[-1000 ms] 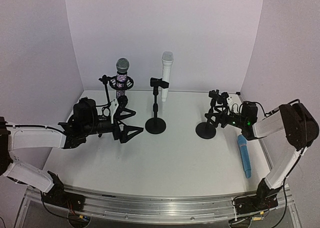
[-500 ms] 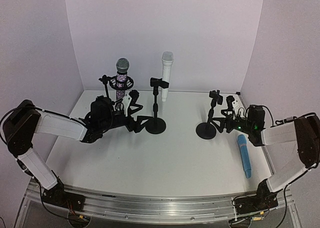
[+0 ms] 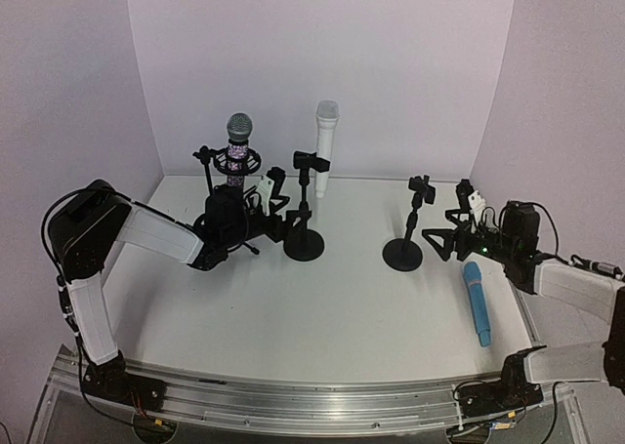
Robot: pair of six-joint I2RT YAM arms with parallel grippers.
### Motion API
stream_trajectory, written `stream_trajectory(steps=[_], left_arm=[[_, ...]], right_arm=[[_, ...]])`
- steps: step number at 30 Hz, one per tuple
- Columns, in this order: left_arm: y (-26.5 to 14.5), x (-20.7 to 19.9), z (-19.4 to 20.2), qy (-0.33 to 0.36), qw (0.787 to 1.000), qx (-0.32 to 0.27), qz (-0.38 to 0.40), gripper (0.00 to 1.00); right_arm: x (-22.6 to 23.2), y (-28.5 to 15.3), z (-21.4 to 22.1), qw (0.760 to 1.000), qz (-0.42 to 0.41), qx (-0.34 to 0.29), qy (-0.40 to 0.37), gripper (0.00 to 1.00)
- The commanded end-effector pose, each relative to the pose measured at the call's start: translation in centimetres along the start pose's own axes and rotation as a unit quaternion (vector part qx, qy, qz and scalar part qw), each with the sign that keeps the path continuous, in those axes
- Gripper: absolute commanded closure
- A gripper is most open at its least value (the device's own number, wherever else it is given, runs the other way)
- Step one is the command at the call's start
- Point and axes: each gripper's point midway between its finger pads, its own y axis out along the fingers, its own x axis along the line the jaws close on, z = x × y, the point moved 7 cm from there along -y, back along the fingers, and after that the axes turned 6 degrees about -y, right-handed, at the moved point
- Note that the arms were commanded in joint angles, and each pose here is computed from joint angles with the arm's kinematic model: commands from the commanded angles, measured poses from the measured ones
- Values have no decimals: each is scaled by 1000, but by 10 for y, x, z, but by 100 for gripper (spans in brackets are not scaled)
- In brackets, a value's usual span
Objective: Remove the microphone from the stand
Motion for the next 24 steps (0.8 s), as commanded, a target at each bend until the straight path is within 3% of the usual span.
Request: stream_trajectory(steps=[1, 14, 22, 24], left_arm=[[19, 5, -18, 3, 999, -48, -16, 23], [53, 23, 3, 15, 996, -70, -48, 31], [66, 23, 4, 38, 994, -98, -31, 52], [66, 22, 7, 38, 995, -95, -22, 62]], right_arm=[[4, -9, -15, 1000, -4, -4, -16, 5], [11, -28, -51, 998, -18, -37, -47, 5], [12, -30, -58, 998, -19, -35, -56, 5], [11, -31, -58, 998, -17, -35, -57, 5]])
